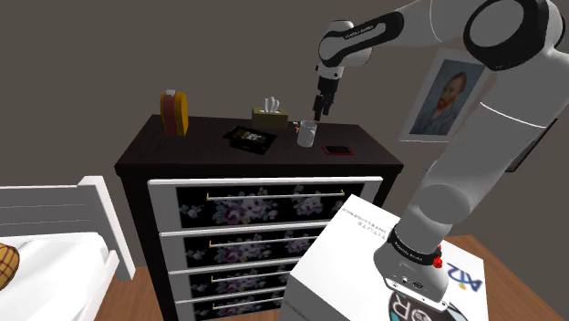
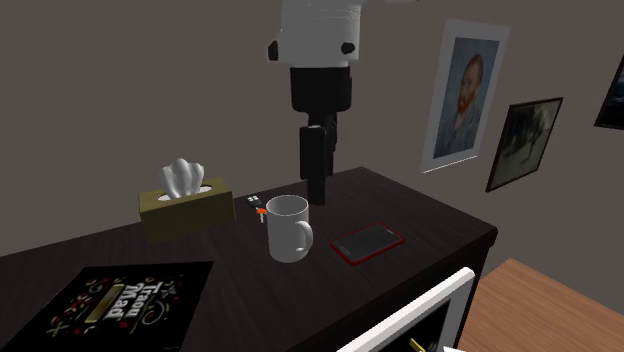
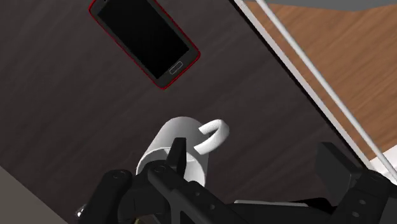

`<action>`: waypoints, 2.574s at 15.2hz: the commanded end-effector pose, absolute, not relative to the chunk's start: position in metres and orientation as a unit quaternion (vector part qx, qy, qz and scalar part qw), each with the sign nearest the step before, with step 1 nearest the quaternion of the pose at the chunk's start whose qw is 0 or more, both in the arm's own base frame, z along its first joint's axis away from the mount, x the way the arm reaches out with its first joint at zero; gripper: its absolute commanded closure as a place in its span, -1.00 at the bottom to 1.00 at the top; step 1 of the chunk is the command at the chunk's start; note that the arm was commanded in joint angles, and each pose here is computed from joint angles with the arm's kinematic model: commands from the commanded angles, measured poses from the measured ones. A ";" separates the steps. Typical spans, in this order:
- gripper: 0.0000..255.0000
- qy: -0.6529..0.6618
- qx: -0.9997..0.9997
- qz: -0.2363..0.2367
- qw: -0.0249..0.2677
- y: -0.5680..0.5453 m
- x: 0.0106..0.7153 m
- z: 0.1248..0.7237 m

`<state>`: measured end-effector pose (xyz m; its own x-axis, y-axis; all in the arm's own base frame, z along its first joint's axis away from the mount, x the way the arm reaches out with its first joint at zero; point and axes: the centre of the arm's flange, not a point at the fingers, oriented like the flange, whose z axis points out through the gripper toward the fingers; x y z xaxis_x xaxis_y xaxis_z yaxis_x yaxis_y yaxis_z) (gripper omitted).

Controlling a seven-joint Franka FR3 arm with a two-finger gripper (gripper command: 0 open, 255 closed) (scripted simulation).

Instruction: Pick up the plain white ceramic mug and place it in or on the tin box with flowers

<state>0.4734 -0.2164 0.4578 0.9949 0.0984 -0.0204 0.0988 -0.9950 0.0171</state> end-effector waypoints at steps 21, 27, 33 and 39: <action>-1.00 0.076 0.997 -0.025 -0.011 -0.324 0.563 0.349; 1.00 0.076 0.997 -0.025 -0.011 -0.324 0.563 0.349; 1.00 0.076 0.997 -0.025 -0.011 -0.324 0.563 0.349; 1.00 0.076 0.997 -0.025 -0.011 -0.324 0.563 0.365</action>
